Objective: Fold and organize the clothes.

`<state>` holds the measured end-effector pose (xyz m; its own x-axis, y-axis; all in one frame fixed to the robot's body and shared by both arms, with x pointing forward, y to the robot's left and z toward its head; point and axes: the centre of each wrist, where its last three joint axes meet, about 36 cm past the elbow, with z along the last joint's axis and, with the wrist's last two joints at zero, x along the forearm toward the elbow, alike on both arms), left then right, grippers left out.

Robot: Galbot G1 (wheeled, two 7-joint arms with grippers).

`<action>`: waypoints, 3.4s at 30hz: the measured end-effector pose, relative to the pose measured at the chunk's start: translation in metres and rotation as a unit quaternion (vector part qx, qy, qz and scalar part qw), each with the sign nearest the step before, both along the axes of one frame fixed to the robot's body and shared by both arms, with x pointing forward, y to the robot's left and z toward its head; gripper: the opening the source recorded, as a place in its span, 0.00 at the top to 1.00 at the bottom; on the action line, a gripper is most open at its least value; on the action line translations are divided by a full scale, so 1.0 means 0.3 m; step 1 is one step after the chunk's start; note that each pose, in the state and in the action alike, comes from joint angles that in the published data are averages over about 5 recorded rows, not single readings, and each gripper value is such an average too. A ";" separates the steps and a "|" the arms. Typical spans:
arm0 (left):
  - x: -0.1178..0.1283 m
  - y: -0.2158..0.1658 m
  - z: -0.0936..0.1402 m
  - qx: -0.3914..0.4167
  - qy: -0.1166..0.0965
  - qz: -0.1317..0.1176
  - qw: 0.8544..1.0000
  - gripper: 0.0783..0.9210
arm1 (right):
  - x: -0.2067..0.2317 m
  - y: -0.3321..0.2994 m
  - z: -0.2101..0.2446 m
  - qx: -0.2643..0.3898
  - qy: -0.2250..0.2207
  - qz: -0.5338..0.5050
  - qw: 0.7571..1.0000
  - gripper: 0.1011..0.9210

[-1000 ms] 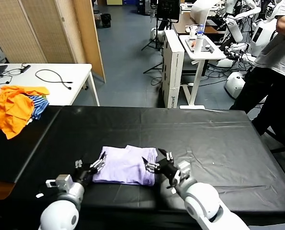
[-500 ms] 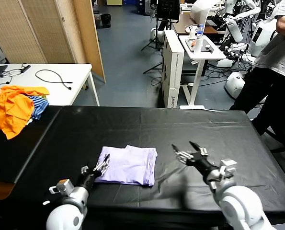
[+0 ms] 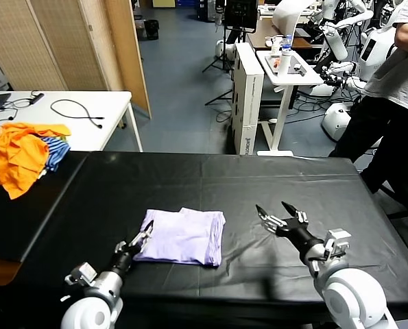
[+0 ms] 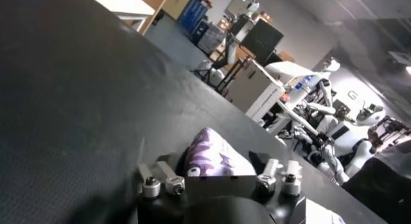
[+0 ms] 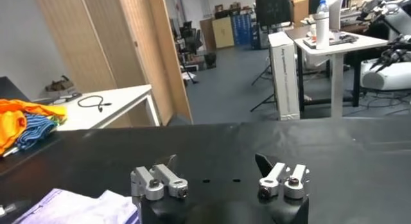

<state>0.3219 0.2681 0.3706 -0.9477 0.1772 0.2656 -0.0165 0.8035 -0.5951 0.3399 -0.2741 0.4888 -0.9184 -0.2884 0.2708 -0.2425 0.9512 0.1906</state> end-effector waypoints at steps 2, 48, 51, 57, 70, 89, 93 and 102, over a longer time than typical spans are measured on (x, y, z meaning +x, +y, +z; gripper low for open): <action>-0.001 -0.002 -0.001 -0.002 0.000 0.000 1.000 0.03 | 0.001 0.001 0.001 0.000 0.000 0.000 1.000 0.02; -0.050 0.518 0.482 0.332 -0.036 0.036 0.942 0.89 | 0.005 0.025 -0.058 -0.004 0.018 0.001 1.000 0.02; -0.069 0.489 0.514 0.332 -0.035 0.035 0.942 0.89 | 0.001 0.025 -0.062 -0.005 0.021 0.002 1.000 0.02; -0.097 0.336 0.533 0.277 -0.037 0.033 0.960 0.89 | -0.007 0.028 -0.065 -0.009 0.022 0.001 1.000 0.02; -0.047 -0.106 0.327 0.116 -0.037 -0.065 0.990 0.89 | -0.045 0.004 -0.054 -0.015 0.026 -0.009 1.000 0.02; -0.019 -0.191 0.260 0.146 -0.078 -0.118 0.979 0.04 | 0.023 0.218 -0.142 0.101 0.155 0.098 0.978 0.02; -0.018 -0.147 0.258 0.177 -0.079 -0.102 0.976 0.02 | 0.033 0.301 -0.184 0.121 0.178 0.128 0.968 0.02; -0.034 -0.117 0.247 0.205 -0.075 -0.081 0.973 0.02 | 0.056 0.387 -0.257 0.130 0.196 0.144 0.961 0.06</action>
<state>0.3118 0.2330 0.4446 -0.9495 0.2362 0.2065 0.1928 0.9585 -0.2101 0.3568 -0.1579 0.4118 -0.6321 -0.6201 0.4646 -0.3502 0.7635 0.5426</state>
